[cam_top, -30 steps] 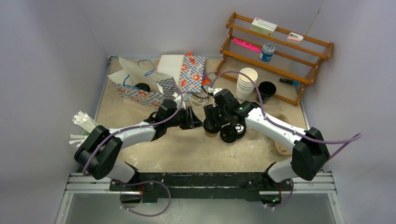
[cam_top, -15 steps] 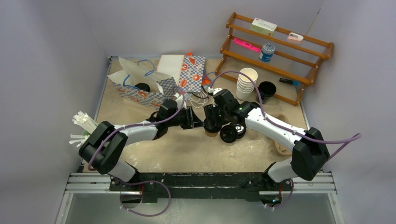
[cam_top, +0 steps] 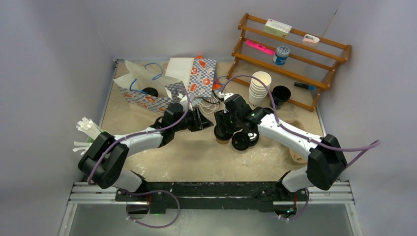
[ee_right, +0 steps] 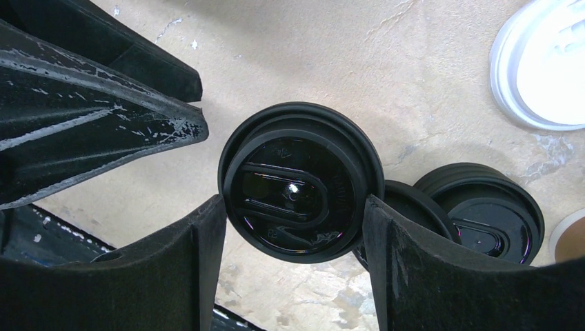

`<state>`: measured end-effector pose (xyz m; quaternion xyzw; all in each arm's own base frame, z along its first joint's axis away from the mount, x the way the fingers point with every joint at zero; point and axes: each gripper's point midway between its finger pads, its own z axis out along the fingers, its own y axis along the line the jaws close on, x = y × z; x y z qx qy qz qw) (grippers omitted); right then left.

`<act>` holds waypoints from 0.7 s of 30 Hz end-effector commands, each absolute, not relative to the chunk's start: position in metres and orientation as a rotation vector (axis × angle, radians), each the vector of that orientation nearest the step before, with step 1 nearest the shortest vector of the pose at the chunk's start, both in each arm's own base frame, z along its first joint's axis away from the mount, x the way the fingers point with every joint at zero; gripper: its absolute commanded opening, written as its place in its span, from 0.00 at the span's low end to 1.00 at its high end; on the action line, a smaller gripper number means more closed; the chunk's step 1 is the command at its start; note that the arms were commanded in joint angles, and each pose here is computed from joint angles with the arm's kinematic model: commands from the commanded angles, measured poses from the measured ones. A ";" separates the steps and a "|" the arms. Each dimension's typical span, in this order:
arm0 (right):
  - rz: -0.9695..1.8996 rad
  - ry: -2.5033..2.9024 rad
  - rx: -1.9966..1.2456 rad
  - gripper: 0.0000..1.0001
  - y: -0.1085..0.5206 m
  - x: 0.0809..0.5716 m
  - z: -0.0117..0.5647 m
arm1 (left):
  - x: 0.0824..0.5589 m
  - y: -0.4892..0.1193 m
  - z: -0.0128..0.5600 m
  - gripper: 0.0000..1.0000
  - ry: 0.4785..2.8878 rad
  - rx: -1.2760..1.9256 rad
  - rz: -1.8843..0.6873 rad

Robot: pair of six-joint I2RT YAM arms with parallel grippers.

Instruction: Pack the takeout coffee

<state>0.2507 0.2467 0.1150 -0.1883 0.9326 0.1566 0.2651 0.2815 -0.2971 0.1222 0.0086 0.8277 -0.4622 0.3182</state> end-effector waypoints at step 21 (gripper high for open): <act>0.421 2.599 -0.545 0.49 0.247 0.238 0.093 | 0.290 -0.311 0.135 0.43 2.082 0.033 -1.327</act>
